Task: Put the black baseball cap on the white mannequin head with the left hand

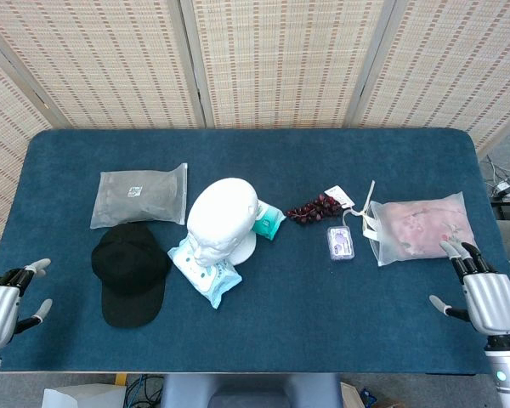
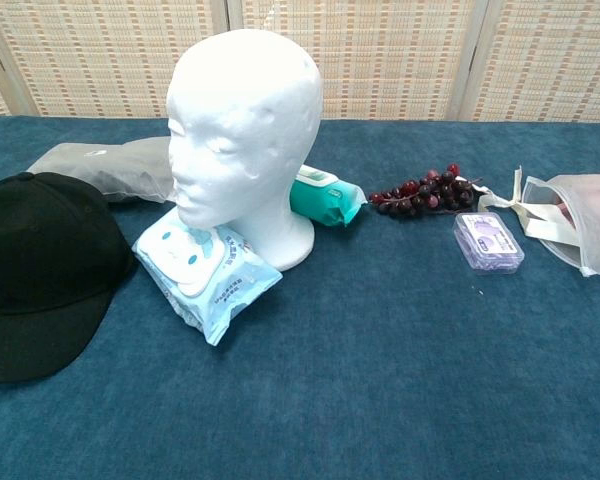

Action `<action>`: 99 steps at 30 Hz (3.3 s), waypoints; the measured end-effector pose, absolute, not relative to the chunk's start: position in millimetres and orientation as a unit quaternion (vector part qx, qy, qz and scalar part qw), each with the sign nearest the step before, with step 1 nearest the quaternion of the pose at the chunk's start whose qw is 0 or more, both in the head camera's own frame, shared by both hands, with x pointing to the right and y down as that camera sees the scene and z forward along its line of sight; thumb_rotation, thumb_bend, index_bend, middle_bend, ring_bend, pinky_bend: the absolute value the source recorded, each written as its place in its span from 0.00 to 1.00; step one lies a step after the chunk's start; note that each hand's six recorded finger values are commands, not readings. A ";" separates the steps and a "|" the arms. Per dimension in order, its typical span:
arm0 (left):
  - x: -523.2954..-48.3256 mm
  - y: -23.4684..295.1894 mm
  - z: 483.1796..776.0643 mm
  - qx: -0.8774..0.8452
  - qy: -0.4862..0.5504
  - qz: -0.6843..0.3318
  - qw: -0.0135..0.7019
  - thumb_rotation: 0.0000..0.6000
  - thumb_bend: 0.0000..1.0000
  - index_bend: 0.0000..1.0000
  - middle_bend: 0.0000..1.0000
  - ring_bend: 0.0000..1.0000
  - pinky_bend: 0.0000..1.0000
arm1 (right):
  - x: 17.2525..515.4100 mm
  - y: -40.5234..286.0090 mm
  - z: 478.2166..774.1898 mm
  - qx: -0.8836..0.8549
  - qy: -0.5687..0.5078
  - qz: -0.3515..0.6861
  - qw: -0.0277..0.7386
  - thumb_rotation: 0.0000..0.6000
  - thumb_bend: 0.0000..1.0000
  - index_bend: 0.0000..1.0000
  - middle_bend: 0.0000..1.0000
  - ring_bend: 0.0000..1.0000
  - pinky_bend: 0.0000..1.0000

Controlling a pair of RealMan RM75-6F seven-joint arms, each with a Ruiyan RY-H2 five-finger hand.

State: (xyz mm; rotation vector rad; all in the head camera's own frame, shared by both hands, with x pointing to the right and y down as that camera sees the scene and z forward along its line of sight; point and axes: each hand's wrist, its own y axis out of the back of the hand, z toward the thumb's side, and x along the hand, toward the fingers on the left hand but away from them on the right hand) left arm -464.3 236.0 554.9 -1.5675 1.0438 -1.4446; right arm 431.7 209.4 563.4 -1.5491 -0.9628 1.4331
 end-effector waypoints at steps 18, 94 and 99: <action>-460.9 239.2 548.0 -0.616 0.415 -0.553 0.378 1.00 0.26 0.33 0.36 0.32 0.45 | 429.8 206.2 568.8 -0.610 -0.375 0.575 0.396 1.00 0.00 0.08 0.20 0.13 0.42; -364.1 302.1 659.9 -0.702 0.256 -0.513 0.422 1.00 0.05 0.71 0.75 0.46 0.45 | 431.8 206.3 562.1 -0.619 -0.383 0.564 0.391 1.00 0.00 0.10 0.22 0.13 0.42; -363.3 301.2 663.2 -0.702 0.255 -0.514 0.421 1.00 0.05 0.71 0.75 0.46 0.45 | 431.9 206.2 561.8 -0.619 -0.383 0.563 0.390 1.00 0.00 0.10 0.22 0.13 0.42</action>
